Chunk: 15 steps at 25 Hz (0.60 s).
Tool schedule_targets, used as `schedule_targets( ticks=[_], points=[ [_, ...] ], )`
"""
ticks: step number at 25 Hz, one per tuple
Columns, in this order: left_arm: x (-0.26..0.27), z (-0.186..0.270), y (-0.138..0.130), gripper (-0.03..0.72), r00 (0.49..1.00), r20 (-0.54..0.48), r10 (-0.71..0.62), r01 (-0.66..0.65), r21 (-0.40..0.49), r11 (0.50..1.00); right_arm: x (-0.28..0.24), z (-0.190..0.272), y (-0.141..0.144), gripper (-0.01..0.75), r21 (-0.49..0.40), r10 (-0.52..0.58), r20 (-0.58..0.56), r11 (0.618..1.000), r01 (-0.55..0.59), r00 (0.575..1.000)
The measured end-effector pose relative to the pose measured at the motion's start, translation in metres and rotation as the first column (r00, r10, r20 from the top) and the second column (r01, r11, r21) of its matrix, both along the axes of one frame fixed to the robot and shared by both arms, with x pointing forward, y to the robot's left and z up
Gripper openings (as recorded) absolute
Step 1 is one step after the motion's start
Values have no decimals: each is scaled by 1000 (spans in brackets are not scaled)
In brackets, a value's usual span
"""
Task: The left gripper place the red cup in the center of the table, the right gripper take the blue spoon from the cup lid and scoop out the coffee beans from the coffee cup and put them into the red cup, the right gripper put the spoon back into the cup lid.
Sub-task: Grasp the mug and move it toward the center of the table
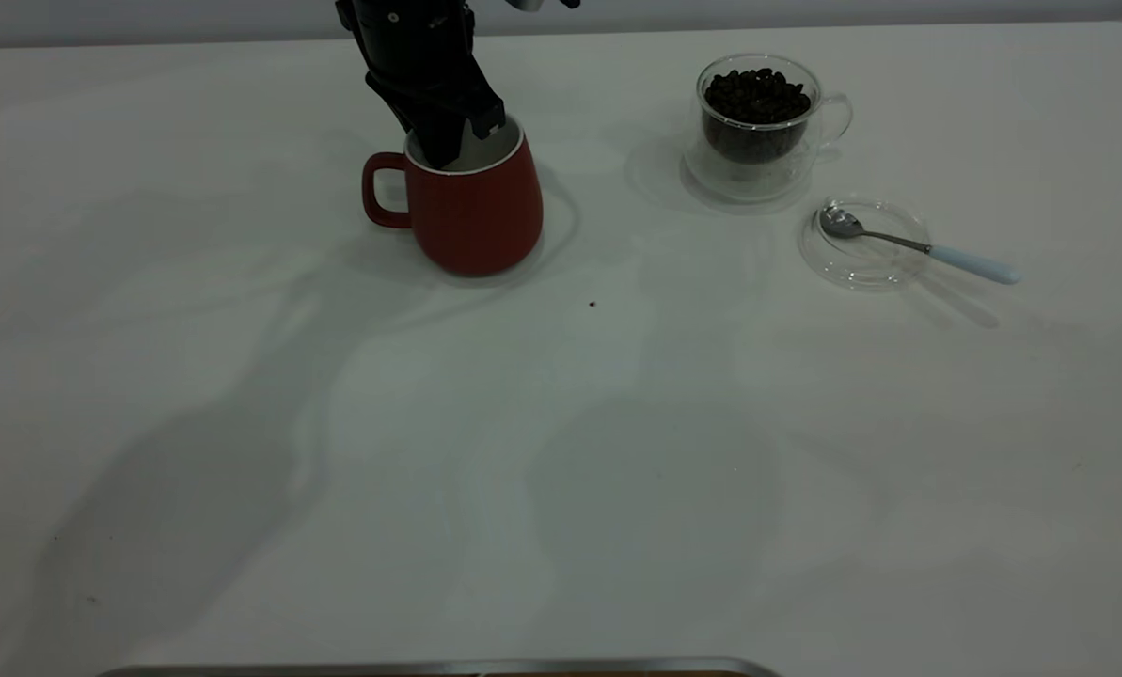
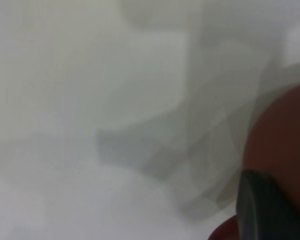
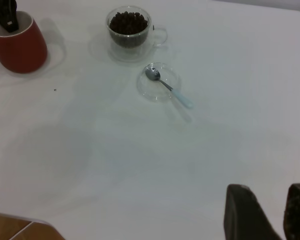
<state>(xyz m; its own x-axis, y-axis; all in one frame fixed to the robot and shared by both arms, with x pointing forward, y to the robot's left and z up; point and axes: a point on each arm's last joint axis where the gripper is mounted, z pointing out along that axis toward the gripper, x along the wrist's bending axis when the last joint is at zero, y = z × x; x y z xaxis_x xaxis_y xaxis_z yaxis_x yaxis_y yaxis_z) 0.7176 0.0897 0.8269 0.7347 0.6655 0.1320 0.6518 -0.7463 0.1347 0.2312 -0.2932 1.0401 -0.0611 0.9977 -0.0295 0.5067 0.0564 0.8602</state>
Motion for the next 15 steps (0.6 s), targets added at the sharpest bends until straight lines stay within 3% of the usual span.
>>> schedule_targets(
  ticks=[7, 15],
  points=[
    [-1, -1, -1, 145, 1000, -14, 7, -7, -9, 1000, 0, 0, 0, 240, 0, 0, 0, 1000, 0, 1000],
    [-1, -3, -2, 446, 1000, -21, 12, -12, -17, 1000, 0, 0, 0, 240, 0, 0, 0, 1000, 0, 1000]
  ],
)
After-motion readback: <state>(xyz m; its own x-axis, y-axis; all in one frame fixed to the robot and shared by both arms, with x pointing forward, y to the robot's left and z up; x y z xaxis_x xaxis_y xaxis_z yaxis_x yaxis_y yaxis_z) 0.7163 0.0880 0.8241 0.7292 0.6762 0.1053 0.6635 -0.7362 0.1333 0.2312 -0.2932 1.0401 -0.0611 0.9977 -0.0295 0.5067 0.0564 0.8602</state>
